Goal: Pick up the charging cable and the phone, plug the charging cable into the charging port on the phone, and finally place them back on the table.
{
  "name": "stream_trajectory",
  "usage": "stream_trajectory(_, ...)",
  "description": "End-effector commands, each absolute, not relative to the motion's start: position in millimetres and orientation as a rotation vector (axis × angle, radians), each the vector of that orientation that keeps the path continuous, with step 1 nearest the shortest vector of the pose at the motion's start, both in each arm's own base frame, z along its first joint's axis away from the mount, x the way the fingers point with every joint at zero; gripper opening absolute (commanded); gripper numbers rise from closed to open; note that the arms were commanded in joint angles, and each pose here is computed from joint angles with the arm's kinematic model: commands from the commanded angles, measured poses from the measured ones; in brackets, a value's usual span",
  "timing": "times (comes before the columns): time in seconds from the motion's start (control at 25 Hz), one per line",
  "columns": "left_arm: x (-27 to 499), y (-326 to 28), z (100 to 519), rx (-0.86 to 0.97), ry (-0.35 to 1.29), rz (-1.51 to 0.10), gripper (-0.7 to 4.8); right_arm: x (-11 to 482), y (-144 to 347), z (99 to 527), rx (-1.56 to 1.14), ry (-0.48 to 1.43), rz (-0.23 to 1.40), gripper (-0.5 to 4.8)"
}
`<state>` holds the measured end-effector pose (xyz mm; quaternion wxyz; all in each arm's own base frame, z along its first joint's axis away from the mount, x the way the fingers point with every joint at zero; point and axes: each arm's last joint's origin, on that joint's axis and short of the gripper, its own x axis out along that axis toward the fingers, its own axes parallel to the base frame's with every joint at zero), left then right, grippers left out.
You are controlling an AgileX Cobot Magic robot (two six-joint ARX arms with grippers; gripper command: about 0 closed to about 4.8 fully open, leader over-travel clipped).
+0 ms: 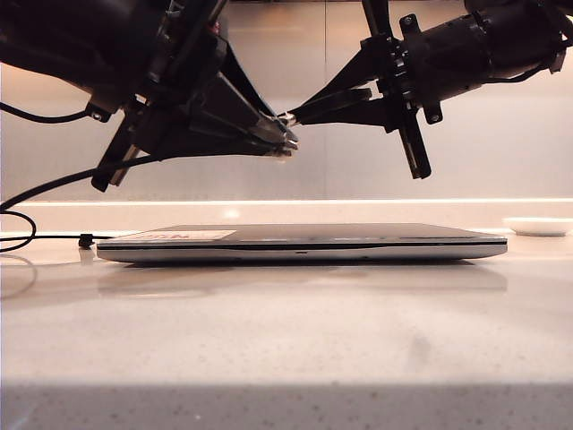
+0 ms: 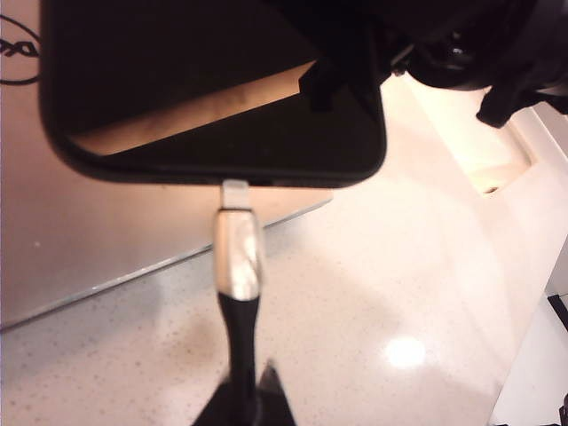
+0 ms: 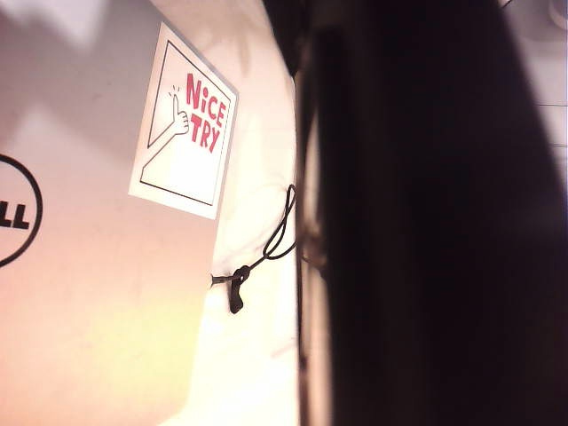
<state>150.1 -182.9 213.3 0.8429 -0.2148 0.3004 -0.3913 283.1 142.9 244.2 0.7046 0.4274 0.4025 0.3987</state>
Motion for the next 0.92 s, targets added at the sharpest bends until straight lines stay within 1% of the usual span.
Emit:
stream_trajectory(0.04, 150.5, -184.0, 218.0, -0.468, 0.598, -0.844, -0.06, 280.0, 149.3, 252.5, 0.907, 0.844, 0.964, -0.06)
stream_trajectory(0.64, 150.4, -184.0, 218.0, -0.468, 0.598, -0.843, -0.06, 280.8, 150.5, 252.8, 0.872, 0.786, 0.928, -0.06)
stream_trajectory(0.92, 150.5, -184.0, 218.0, -0.468, 0.598, -0.843, -0.06, 278.2, 151.5, 252.5, 0.857, 0.833, 1.014, -0.06)
